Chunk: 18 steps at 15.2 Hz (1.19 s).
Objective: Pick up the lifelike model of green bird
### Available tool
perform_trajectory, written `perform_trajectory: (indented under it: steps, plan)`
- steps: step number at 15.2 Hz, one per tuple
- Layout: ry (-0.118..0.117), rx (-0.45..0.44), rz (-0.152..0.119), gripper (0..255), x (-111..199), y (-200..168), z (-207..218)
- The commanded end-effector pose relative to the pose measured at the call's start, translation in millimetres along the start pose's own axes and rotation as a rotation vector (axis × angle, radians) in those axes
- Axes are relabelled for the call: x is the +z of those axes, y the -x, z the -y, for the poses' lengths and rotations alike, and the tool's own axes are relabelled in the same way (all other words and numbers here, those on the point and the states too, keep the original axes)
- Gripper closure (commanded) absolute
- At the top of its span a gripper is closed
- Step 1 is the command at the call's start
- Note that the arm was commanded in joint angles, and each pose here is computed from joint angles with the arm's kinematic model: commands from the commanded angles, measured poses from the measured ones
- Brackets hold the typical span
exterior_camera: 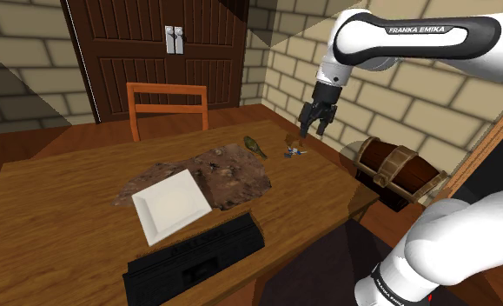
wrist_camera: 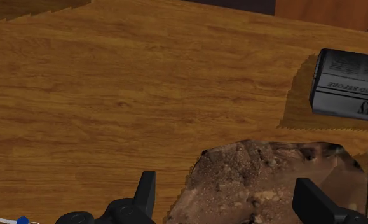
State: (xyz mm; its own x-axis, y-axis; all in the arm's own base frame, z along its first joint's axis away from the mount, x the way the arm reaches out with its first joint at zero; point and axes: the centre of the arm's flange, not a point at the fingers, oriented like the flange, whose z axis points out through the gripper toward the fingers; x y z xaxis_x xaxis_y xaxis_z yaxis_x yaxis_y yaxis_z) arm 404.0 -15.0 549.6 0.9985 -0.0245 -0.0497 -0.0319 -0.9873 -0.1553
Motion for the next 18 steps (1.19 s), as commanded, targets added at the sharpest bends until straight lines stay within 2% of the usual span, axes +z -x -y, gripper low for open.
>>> perform_trajectory:
  steps: [1, 18]
  plan:
    - [0.000, 0.006, -0.004, 0, 13, -21, -7]
    - [0.001, 0.057, -0.030, 0, 118, -211, -47]
